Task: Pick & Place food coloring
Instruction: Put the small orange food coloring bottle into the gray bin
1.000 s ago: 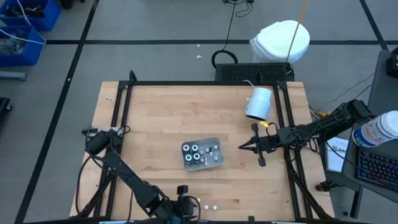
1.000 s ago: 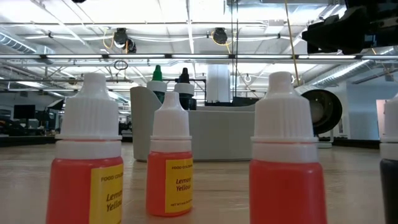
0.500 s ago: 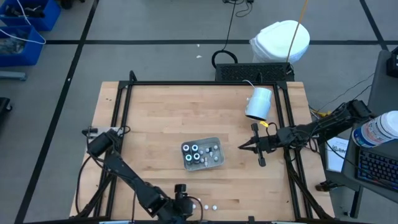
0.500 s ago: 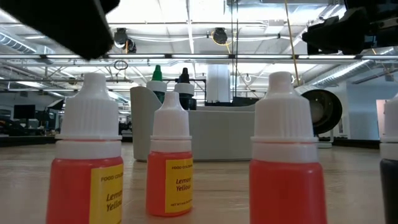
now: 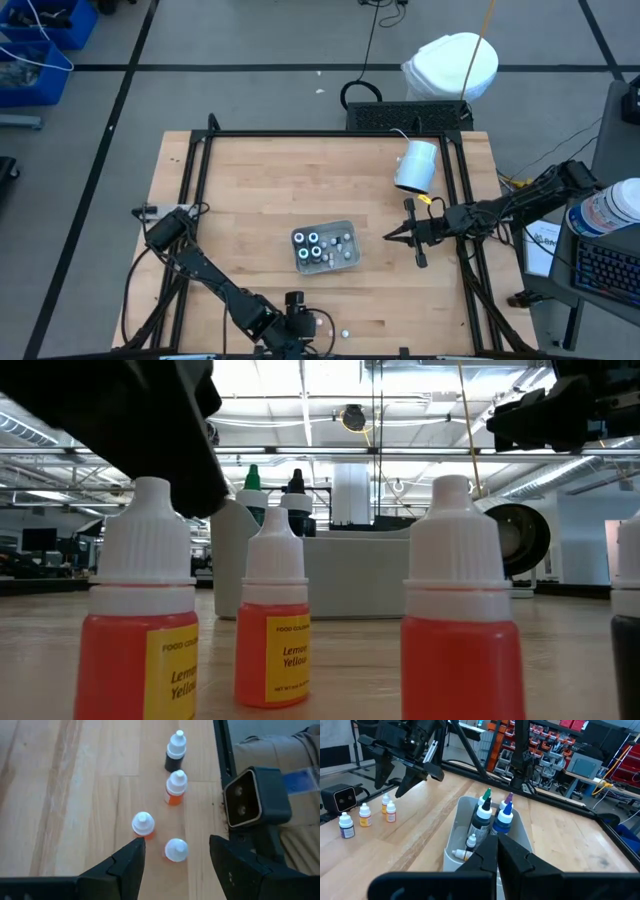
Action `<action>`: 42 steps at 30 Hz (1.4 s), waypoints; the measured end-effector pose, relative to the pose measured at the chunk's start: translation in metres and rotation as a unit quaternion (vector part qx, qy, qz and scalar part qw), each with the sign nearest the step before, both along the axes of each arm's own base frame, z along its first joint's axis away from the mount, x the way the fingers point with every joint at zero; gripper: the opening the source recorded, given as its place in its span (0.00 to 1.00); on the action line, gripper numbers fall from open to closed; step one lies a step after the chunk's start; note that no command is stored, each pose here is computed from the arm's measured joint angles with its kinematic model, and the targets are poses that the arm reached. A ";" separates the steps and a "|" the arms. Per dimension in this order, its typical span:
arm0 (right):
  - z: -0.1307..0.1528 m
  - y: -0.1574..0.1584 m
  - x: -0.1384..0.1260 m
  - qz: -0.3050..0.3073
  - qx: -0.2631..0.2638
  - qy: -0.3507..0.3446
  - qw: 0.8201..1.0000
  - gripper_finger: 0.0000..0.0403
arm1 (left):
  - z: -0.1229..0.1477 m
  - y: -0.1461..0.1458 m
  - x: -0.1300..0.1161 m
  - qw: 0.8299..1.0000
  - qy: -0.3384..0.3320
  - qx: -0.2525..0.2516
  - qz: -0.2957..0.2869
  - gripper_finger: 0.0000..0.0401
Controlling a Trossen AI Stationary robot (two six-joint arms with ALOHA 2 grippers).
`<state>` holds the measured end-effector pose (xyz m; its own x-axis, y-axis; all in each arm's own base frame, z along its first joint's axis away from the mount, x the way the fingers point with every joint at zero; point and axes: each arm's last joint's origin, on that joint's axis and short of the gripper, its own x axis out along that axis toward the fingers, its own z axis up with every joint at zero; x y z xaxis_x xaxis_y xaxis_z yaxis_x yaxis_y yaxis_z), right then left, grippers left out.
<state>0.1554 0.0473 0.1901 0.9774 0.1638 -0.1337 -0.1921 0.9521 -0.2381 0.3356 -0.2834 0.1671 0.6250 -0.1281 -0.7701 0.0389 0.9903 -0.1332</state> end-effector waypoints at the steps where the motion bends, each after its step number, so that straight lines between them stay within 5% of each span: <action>1: 0.000 0.000 0.000 0.000 0.000 0.001 1.000 0.00 | 0.000 0.001 0.001 1.000 0.000 0.000 0.000 0.56; 42: -0.001 0.000 0.000 0.000 -0.002 0.005 1.000 0.00 | -0.012 0.002 0.007 1.000 0.010 -0.001 -0.019 0.56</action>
<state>0.1552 0.0472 0.1891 0.9760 0.1629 -0.1443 -0.1942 0.9512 -0.2398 0.3428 -0.2814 0.1551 0.6043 -0.1532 -0.7819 0.0735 0.9879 -0.1367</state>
